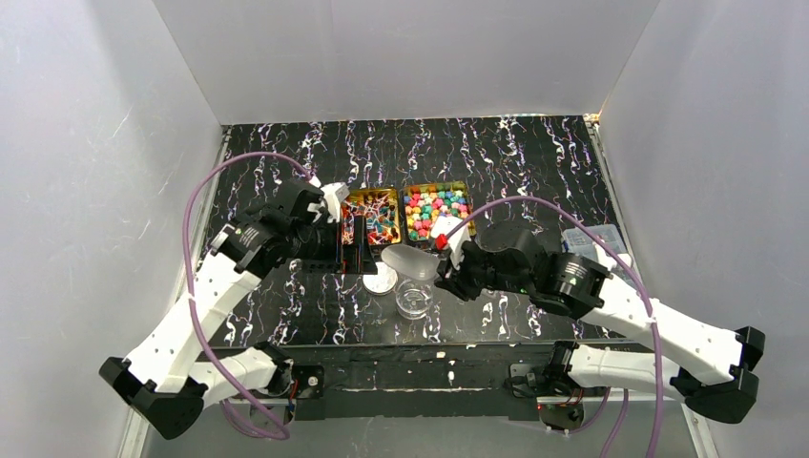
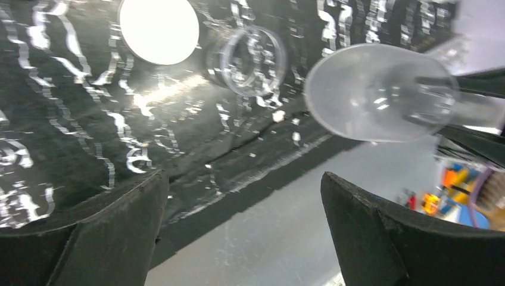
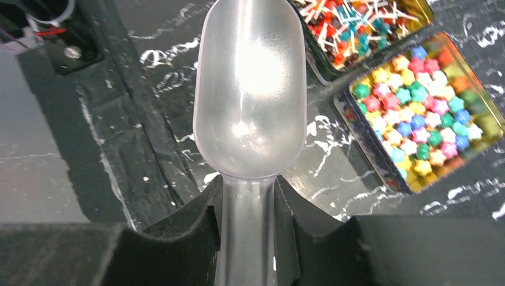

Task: Pack the candies
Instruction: Move the storage box to the center of the board, then scoop the fake candies from the storage box.

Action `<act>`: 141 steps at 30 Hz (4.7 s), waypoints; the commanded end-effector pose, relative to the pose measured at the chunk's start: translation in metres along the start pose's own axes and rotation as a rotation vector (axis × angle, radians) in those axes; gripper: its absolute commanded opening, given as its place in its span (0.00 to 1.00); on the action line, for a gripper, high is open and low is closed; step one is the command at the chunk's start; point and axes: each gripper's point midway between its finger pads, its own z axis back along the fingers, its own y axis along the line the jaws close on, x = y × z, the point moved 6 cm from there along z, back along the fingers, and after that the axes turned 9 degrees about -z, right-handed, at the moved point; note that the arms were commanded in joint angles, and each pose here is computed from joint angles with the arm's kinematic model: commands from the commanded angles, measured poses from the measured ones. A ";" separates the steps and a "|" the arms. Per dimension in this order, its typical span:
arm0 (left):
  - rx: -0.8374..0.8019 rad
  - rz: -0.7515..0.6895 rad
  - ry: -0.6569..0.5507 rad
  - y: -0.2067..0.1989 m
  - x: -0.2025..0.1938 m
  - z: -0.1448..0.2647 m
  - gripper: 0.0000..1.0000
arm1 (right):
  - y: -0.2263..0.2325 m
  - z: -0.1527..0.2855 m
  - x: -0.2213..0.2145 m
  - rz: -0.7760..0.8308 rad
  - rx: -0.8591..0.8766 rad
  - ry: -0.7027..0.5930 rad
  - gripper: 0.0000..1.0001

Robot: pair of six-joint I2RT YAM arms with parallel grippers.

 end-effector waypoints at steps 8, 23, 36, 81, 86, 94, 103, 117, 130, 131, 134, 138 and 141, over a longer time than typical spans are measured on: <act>0.390 0.020 -0.045 0.079 0.036 -0.006 0.98 | -0.026 0.003 0.011 0.016 -0.232 0.055 0.01; 0.479 0.083 0.095 0.141 0.087 -0.063 0.68 | -0.029 0.006 0.005 -0.024 -0.270 0.068 0.01; 0.544 0.131 0.197 0.184 0.111 -0.114 0.45 | -0.027 0.006 -0.005 -0.068 -0.267 0.063 0.01; 0.423 0.252 0.317 0.141 0.063 -0.190 0.00 | -0.055 -0.033 0.001 0.006 -0.302 0.335 0.01; 0.398 0.272 0.319 0.126 0.060 -0.202 0.00 | -0.061 -0.037 -0.002 0.034 -0.264 0.400 0.01; 0.411 0.269 0.324 0.123 0.046 -0.199 0.00 | -0.079 -0.051 -0.002 0.065 -0.248 0.509 0.01; 0.418 0.218 0.290 0.120 0.046 -0.183 0.21 | -0.091 -0.073 0.001 0.094 -0.264 0.605 0.01; 0.432 0.171 0.122 0.114 0.037 -0.114 0.42 | -0.101 -0.098 -0.001 0.067 -0.303 0.743 0.01; 0.275 0.060 0.014 0.090 -0.004 -0.065 0.70 | -0.111 -0.126 -0.003 0.067 -0.335 0.873 0.01; 0.264 0.048 0.004 0.089 -0.007 -0.062 0.72 | -0.112 -0.128 -0.002 0.066 -0.341 0.875 0.01; 0.217 -0.013 -0.026 0.083 -0.013 -0.053 0.76 | -0.112 -0.135 -0.003 0.066 -0.349 0.890 0.01; 0.190 -0.066 -0.055 0.081 -0.023 -0.044 0.79 | -0.113 -0.149 -0.005 0.061 -0.353 0.907 0.01; 0.190 -0.096 -0.069 0.083 -0.030 -0.043 0.83 | -0.114 -0.160 -0.006 0.056 -0.354 0.914 0.01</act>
